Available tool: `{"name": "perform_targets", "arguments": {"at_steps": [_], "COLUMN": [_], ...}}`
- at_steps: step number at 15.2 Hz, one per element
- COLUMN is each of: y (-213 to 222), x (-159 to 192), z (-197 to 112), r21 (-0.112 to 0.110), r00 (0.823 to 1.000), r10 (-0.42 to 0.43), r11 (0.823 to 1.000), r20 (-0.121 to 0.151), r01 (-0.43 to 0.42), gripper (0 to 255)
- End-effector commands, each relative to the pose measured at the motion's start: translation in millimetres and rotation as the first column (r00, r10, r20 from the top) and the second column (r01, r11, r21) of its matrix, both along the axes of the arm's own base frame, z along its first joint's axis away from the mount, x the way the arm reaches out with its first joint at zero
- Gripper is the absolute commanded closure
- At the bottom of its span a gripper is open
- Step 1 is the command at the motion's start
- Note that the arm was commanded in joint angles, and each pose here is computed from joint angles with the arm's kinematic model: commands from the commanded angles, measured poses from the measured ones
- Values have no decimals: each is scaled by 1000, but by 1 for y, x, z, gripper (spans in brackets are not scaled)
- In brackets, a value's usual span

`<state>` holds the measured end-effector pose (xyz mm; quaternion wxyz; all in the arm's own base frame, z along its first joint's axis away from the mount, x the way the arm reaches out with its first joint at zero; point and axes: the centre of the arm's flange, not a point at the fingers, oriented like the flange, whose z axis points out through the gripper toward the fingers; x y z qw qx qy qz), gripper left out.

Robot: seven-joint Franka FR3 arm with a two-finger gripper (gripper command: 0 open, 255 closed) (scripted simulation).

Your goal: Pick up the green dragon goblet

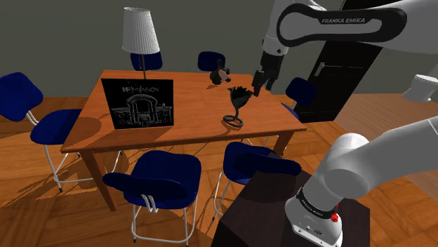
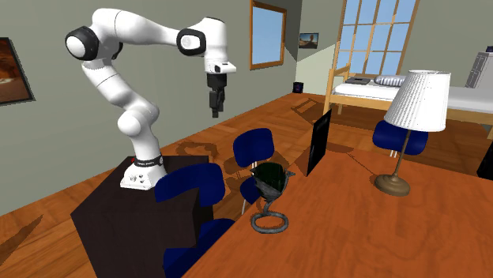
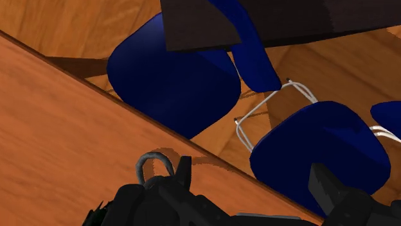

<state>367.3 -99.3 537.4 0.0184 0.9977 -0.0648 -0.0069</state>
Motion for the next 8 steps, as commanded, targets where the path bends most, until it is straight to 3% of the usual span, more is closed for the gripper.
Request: {"name": "perform_targets", "arguments": {"at_steps": [1,8], "y": [-19,-83], "x": [17,77], "z": [-12,-49], "r21": [12,56], "r00": [1000,999], "r10": [7,28], "r11": [1000,998], "r20": [7,27], "r01": [-7,-29], "gripper": [0,0]}}
